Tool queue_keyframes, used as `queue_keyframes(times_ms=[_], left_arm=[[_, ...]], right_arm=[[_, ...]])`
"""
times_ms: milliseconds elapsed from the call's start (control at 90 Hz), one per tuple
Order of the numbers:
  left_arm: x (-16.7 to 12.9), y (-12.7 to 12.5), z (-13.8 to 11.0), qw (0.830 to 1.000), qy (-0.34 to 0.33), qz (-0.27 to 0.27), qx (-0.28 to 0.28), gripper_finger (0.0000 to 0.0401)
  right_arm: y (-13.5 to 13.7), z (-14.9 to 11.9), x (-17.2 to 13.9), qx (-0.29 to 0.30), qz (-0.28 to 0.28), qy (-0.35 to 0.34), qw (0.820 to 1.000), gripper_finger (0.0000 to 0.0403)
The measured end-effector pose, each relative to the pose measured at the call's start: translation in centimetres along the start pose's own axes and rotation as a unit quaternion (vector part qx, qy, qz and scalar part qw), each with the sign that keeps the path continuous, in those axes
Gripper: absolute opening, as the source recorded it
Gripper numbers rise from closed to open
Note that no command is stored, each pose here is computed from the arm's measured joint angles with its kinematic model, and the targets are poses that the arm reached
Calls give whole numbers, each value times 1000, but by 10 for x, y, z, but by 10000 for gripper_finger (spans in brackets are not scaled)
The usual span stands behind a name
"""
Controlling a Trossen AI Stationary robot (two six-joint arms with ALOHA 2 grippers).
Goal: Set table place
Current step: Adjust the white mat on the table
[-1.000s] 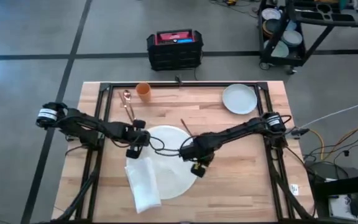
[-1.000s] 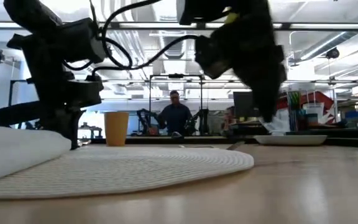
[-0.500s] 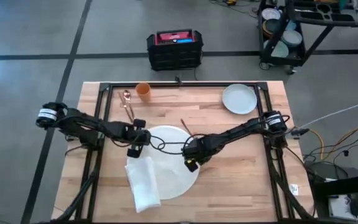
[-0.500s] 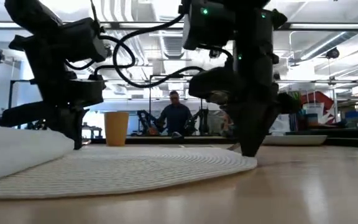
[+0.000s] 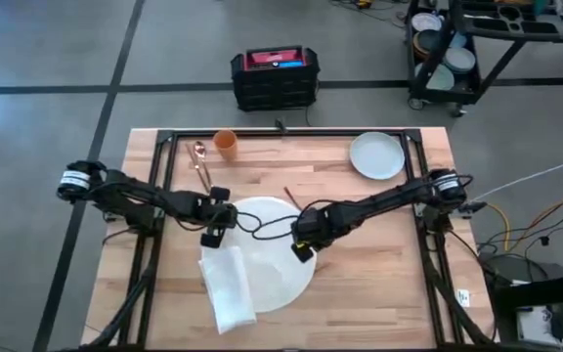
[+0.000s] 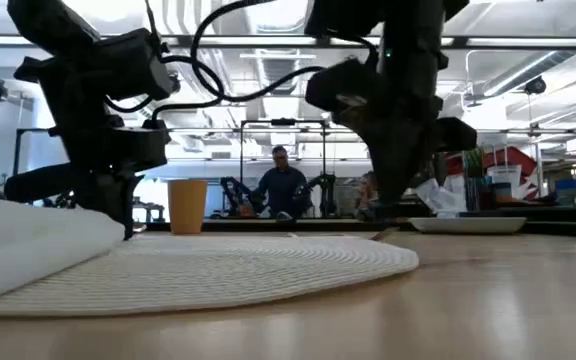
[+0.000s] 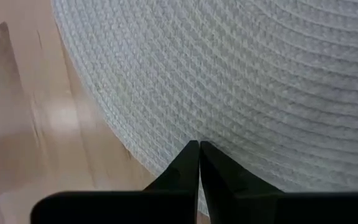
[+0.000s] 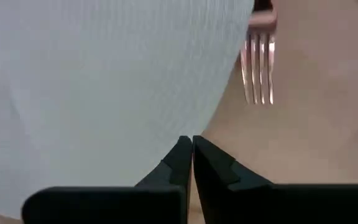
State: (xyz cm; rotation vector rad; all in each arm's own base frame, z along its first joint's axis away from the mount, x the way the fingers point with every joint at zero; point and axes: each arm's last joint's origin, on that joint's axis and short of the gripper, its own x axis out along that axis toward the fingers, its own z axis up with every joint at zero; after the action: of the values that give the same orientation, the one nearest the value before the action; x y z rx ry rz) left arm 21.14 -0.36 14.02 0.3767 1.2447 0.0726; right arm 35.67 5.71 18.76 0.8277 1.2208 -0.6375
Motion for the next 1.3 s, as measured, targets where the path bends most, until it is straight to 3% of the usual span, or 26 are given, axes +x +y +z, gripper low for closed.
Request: queue_keyframes(times_ms=[511,789,1300], left_arm=[[0,0,0,1000,-2,1,0,0],[6,10,-3,1000,-7,18,23,0],[18,65,-10,996,-25,85,31,0]], right_arm=[[-1,5,46,0,-19,29,999,0],[10,-18,45,12,-3,62,998,0],[41,-53,49,168,77,76,980,0]])
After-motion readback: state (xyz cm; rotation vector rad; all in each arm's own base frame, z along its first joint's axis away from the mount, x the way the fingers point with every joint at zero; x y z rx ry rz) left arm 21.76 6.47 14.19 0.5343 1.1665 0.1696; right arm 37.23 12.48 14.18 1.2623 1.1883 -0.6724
